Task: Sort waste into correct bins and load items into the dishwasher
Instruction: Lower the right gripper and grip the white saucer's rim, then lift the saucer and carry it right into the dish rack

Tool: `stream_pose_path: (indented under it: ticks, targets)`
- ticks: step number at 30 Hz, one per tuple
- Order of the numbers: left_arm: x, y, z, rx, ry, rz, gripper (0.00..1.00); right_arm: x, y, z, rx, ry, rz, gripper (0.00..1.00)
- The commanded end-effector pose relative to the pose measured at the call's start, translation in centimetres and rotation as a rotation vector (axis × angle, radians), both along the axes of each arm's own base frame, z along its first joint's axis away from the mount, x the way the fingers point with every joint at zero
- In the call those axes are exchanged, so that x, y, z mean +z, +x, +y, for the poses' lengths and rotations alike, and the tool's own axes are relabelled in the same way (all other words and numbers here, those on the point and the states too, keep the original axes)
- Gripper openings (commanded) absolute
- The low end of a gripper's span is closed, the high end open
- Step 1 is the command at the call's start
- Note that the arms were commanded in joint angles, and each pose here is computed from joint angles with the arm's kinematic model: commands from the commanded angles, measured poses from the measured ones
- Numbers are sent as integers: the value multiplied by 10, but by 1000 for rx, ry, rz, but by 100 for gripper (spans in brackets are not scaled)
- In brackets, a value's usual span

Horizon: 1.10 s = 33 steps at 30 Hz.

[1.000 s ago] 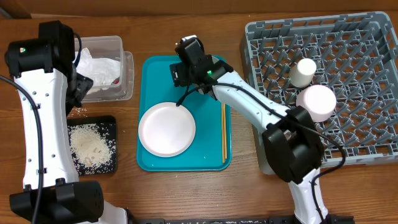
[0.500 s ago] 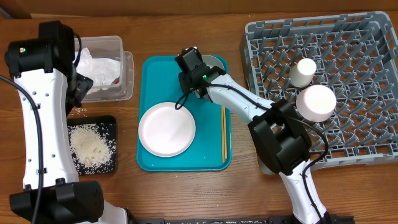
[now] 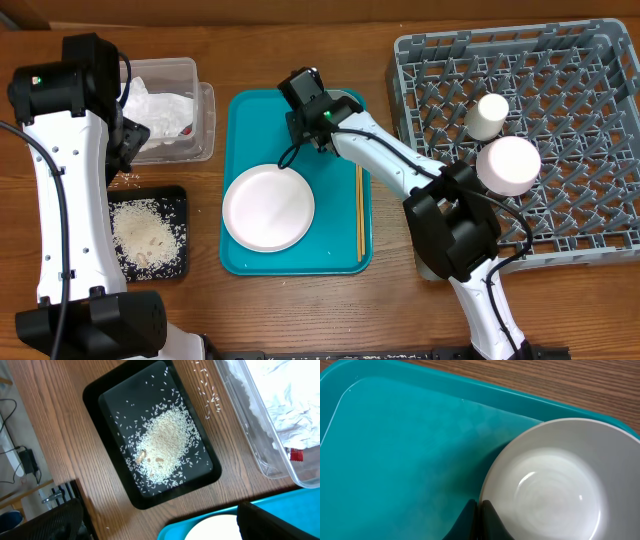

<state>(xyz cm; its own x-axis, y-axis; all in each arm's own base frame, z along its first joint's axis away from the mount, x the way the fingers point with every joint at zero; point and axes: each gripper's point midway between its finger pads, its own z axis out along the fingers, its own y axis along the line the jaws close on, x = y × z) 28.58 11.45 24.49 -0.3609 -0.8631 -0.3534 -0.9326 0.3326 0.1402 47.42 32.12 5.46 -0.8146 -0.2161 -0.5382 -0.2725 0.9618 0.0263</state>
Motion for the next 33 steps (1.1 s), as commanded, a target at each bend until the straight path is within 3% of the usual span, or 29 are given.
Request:
stream_pose_path:
  ticks: [1,9,18,24,33]
  targets:
    - [9,0,-3,7,11,-37,100,27,6,9,-7,56,-25,4]
    - [9,0,-3,7,11,-37,100,125,2,-17,-98,119,-40,4]
    - [9,0,-3,7,11,-37,100,230,-33,-133,-362,256,23,4]
    - [9,0,-3,7,11,-37,100,252,-67,-206,-472,342,141,4]
    - [9,0,-3,7,11,-37,100,238,-110,-306,-670,359,334,4]
